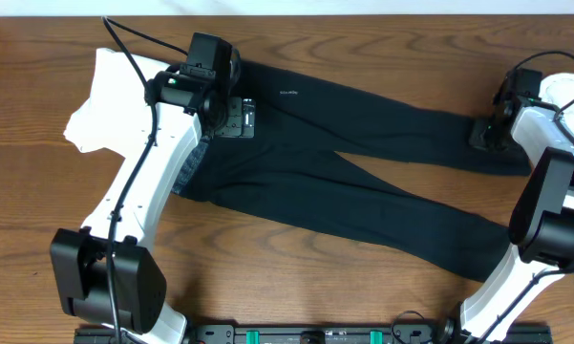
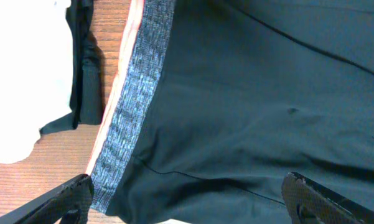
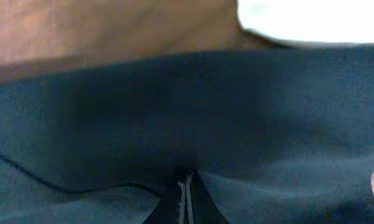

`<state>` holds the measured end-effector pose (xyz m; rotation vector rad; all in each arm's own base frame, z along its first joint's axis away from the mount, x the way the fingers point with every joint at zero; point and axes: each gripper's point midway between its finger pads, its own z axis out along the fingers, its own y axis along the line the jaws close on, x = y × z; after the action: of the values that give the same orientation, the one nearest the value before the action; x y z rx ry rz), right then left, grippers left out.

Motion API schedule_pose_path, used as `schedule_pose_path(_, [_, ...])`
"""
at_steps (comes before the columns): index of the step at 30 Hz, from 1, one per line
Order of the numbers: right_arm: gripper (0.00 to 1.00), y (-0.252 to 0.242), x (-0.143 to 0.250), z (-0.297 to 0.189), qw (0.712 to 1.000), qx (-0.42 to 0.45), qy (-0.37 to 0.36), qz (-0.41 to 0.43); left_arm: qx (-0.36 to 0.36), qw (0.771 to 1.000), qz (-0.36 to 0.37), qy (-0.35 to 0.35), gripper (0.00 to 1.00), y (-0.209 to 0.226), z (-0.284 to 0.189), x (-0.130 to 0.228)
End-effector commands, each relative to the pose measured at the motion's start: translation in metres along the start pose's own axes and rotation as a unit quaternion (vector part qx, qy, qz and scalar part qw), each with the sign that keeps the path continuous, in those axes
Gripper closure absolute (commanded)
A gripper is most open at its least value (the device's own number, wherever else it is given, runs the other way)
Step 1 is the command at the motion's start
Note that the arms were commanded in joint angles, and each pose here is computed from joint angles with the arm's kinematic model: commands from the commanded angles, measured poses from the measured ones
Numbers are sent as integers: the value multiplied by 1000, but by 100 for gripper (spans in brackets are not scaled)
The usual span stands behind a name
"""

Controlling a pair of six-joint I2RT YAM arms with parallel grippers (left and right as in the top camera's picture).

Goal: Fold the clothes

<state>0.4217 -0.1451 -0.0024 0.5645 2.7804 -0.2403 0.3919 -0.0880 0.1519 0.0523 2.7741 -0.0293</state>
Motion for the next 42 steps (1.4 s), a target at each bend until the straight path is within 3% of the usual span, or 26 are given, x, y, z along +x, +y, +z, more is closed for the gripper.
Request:
schedule_pose_path(1, [99,-9,26,33,999,20,37,-4,-5,1000,-2,18,2,2,11,7])
schedule_pose_path(6, [76,4,5,20,1000,-11,14,-3,-6,1000,0,7,2,2,12,2])
schedule_pose_path(9, [41,7,-8,-6,1000,-22,12,-4,-4,1000,-3,-8,2,2,9,-6])
schedule_pose_path(14, [34,3,-9,-70,999,-34,35,21,-6,1000,-8,-8,2,7,4,-7])
schedule_pose_path(19, [38,-5,52,-126,985,-28,143,88,-16,999,-25,14,2,21,5,2])
schedule_pose_path(20, [47,-6,67,-133,981,-26,165,95,-17,999,-28,15,2,24,5,2])
schedule_pose_path(22, [88,-7,86,-138,977,-26,190,94,-20,999,-36,14,2,30,5,1])
schedule_pose_path(23, [99,-7,97,-138,974,-26,203,93,-21,999,-39,13,2,34,5,1])
schedule_pose_path(34, [99,-8,217,-87,942,1,312,122,-27,998,-60,5,2,51,5,-5])
schedule_pose_path(39, [99,-37,230,-76,941,94,294,137,-24,998,-61,-1,2,50,5,-8])
schedule_pose_path(42, [99,-37,232,-67,944,93,282,141,-24,998,-60,-1,2,50,5,-8])
